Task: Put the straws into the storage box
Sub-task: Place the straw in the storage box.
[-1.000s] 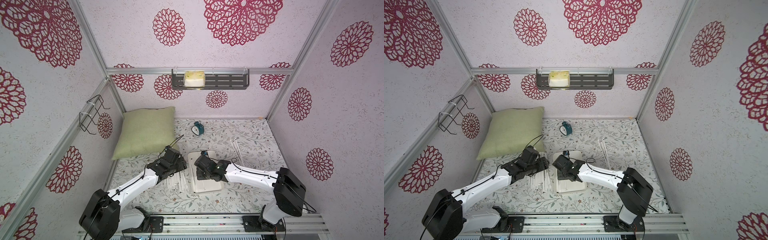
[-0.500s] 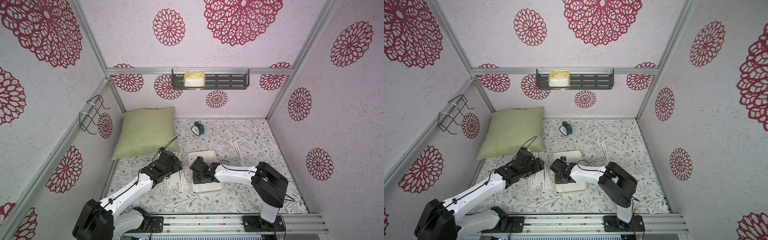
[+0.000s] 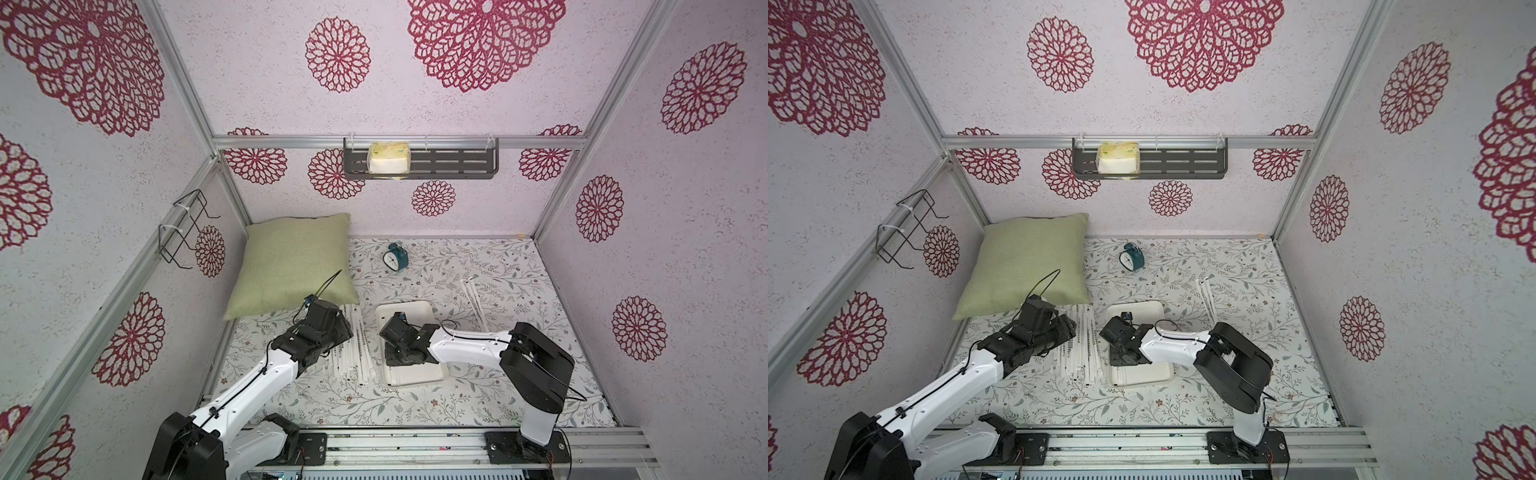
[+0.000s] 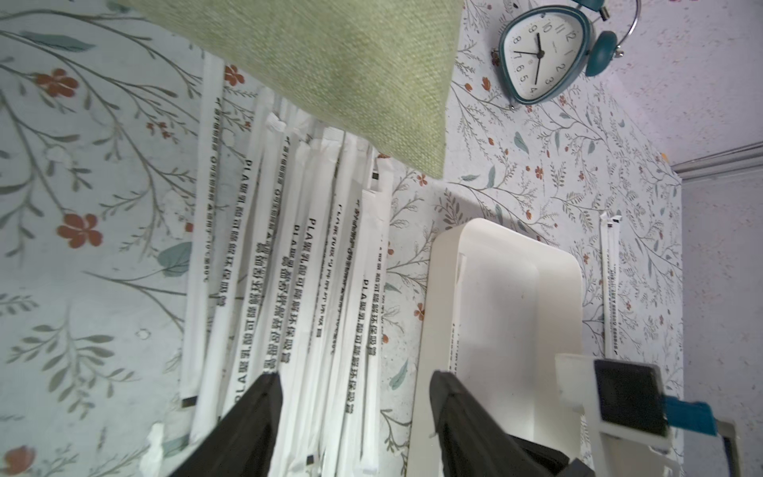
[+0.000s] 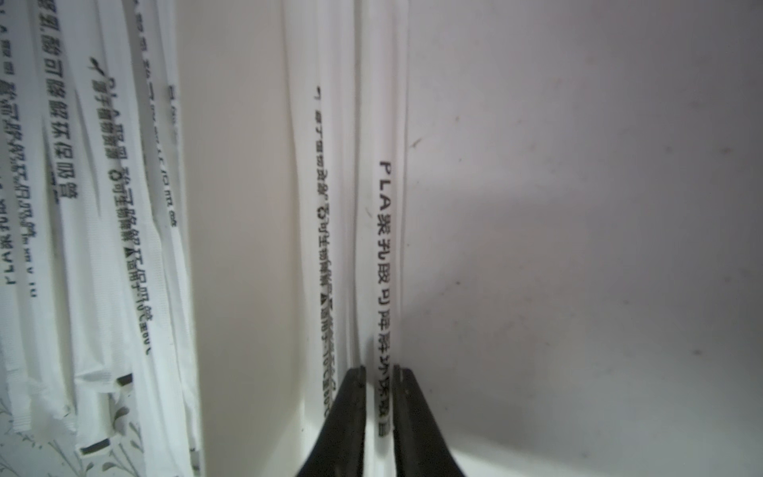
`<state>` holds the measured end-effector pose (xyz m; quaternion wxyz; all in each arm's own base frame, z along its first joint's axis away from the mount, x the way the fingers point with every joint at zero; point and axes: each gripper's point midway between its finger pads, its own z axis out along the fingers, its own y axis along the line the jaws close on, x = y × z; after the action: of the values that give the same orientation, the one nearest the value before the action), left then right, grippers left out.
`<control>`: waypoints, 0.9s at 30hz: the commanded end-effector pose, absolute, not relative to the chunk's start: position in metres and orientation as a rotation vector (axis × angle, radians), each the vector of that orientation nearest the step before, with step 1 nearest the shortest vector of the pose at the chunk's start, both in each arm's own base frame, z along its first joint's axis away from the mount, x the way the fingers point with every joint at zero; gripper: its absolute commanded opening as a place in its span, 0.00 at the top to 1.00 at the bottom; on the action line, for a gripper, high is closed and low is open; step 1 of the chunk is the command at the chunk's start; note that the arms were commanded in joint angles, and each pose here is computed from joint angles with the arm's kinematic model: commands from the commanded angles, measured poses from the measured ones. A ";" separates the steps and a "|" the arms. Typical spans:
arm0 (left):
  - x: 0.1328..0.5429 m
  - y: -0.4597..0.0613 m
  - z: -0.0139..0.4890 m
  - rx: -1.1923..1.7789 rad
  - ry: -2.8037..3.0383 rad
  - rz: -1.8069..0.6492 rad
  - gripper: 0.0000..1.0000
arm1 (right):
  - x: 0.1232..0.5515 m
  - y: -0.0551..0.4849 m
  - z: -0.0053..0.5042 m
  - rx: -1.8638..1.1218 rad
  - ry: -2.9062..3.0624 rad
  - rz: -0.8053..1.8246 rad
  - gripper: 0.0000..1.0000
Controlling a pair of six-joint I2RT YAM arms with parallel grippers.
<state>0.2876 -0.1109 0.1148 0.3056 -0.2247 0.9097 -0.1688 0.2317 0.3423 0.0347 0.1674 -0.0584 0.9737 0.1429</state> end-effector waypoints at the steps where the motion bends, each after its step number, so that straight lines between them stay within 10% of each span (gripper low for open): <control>1: 0.281 -0.091 0.110 -0.625 2.429 -0.402 0.44 | 0.248 0.346 0.081 -0.133 2.686 0.480 0.72; 9: 0.285 -0.058 0.104 -0.738 2.473 -0.381 0.48 | 0.265 0.334 0.124 -0.144 2.577 0.471 0.58; 16: 0.287 -0.038 0.093 -0.762 2.504 -0.263 0.49 | 0.249 0.334 0.099 -0.134 2.660 0.565 0.78; 27: 0.293 -0.077 0.100 -0.665 2.492 -0.410 0.46 | 0.228 0.328 0.046 -0.233 2.792 0.496 0.81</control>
<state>0.2882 -0.0684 0.0940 0.2501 -0.2538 0.9243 -0.1369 0.2300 0.3235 0.0488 0.1544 -0.0672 0.9715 0.1668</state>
